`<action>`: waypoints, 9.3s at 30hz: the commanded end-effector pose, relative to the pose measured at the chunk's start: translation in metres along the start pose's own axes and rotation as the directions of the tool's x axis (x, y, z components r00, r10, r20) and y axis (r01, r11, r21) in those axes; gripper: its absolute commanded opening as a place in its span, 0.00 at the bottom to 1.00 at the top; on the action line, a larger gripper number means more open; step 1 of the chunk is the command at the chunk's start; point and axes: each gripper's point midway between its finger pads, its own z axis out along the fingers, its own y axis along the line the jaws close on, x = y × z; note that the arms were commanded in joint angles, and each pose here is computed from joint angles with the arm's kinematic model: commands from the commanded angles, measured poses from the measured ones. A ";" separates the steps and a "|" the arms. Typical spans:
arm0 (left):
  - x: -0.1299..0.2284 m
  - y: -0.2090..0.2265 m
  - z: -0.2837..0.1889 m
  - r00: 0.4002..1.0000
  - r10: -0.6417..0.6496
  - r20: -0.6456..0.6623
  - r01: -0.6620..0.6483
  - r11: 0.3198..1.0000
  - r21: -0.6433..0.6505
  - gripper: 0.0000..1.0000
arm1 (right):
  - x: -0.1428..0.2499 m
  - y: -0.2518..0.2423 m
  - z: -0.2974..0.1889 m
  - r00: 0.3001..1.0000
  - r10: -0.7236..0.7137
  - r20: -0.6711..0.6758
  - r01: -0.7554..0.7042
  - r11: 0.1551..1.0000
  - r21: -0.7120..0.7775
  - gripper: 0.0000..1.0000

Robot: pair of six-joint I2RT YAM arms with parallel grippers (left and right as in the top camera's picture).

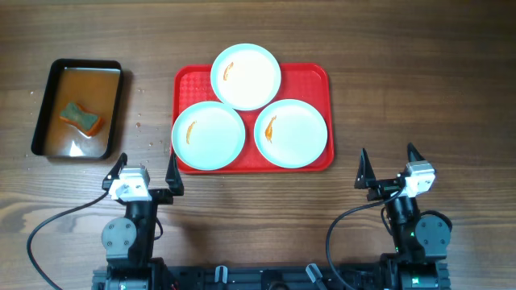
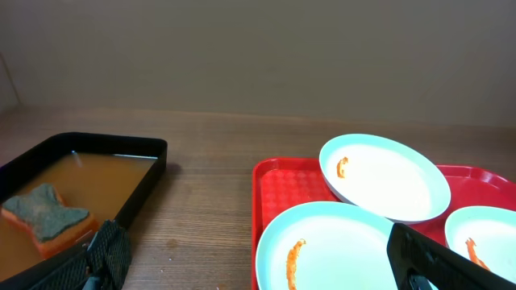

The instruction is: Clean dirty plates on tray and stack at the side

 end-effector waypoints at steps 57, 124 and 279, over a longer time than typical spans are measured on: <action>-0.140 -0.096 -0.051 0.945 -0.315 -0.093 0.315 0.789 0.528 1.00 | -0.001 0.000 0.000 1.000 -0.013 0.005 0.013 1.000 -0.003 1.00; 0.095 0.252 0.183 0.368 -0.774 -0.516 -0.071 0.530 -0.845 1.00 | -0.001 0.000 0.000 1.000 -0.013 0.005 0.013 1.000 -0.003 1.00; -0.061 0.199 0.208 0.560 -0.685 -0.466 0.414 0.718 -0.559 0.04 | -0.001 0.000 0.000 1.000 -0.013 0.005 0.013 1.000 -0.003 1.00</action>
